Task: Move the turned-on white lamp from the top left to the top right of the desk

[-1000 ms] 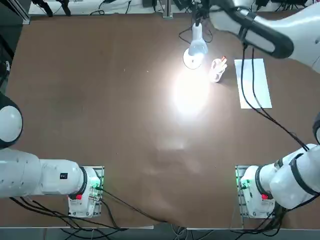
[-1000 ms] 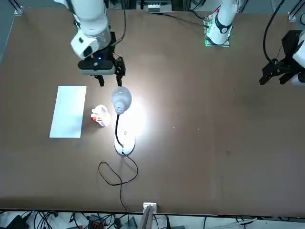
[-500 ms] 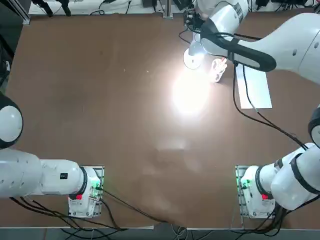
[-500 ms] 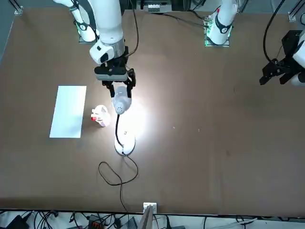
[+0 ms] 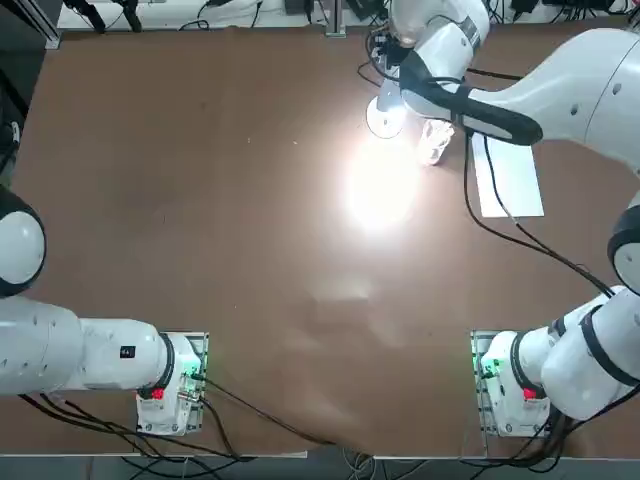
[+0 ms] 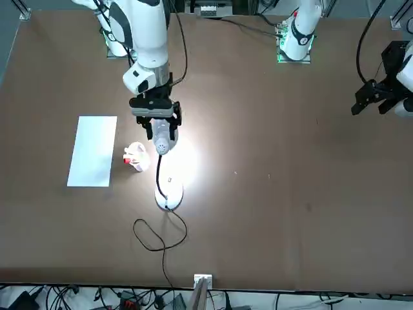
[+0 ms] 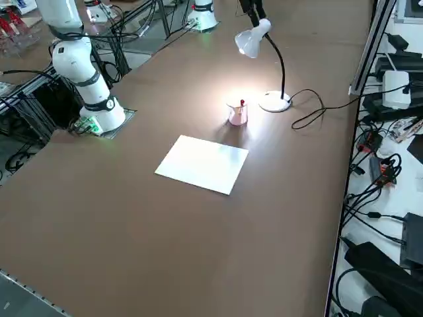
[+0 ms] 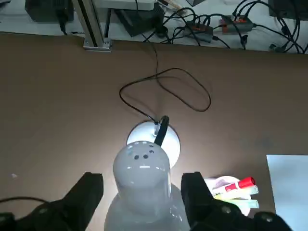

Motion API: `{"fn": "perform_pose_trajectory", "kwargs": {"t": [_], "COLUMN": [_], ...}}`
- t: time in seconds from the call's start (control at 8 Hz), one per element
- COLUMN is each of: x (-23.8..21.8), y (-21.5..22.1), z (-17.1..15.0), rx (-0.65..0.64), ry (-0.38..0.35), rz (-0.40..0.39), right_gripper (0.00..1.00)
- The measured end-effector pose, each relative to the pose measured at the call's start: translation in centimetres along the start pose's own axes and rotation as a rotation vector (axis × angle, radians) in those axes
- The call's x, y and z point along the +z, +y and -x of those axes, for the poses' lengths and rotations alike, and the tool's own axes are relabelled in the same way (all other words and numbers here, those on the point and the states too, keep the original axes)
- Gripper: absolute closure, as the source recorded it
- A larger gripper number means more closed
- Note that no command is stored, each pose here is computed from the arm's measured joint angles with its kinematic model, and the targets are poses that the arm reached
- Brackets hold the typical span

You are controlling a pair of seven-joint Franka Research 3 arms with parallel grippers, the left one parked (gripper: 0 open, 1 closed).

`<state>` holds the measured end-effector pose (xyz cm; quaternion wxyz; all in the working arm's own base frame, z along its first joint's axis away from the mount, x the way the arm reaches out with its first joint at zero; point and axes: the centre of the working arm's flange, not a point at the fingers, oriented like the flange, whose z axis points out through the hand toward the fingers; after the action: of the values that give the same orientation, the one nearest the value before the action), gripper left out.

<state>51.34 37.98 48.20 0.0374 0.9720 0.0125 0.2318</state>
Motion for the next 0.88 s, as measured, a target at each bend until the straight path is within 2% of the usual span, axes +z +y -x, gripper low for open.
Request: {"fn": "perform_pose_trajectory", "kwargs": {"t": [0.62,0.75,0.88], "x": [3.7,4.0,3.9], "y": [-0.5,-0.4,-0.4], "z": [0.4,0.2,0.1], "rx": [-0.053,-0.035,-0.018], "ry": [0.028,0.037,0.041], "rz": [0.031,0.027,0.025], "right_gripper": [0.03,0.25,0.28]}}
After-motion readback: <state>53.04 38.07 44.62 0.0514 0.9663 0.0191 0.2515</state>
